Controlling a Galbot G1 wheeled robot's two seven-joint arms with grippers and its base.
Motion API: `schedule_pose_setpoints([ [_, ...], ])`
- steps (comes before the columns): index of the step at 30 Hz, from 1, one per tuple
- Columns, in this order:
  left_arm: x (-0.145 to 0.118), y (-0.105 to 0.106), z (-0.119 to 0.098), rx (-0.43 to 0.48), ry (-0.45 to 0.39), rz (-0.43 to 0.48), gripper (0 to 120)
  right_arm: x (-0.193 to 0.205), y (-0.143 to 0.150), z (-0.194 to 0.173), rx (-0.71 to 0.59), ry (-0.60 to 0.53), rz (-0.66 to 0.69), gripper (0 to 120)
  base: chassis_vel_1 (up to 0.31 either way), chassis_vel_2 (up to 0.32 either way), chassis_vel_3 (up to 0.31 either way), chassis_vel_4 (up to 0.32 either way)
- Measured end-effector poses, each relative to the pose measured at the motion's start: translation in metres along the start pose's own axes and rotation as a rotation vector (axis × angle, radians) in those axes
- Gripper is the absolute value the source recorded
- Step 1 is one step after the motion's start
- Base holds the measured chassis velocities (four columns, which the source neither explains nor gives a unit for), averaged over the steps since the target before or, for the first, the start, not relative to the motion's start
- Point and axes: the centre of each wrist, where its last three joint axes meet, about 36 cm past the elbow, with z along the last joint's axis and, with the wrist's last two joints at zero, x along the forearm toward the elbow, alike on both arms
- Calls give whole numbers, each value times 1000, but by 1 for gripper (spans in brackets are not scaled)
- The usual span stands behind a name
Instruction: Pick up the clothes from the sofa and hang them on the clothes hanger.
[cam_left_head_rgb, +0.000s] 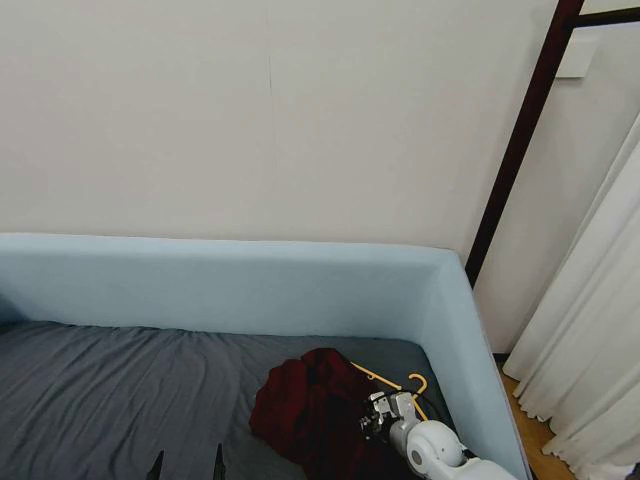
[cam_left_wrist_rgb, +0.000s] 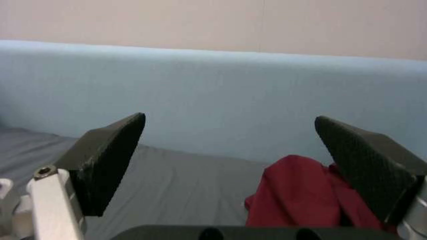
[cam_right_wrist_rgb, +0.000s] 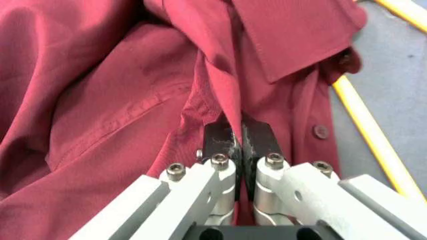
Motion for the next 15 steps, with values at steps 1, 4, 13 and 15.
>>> schedule_pose_setpoints([
  [1, -1, -1, 0, 3, -2, -2, 100, 4, 2, 0, 0, -13, 1, 0, 0, 0, 0, 0],
  [4, -2, -1, 0, 5, -4, -3, 100, 12, 5, -2, -3, -32, -5, 0, 0, 0, 0, 0],
  [13, -5, 2, -4, -3, -17, 3, 100, 58, 1, -17, -100, -164, -45, 0, 0, 0, 0, 0],
  [15, -5, 2, -4, -3, -18, 3, 100, 67, -1, -20, -115, -183, -46, 0, 0, 0, 0, 0],
])
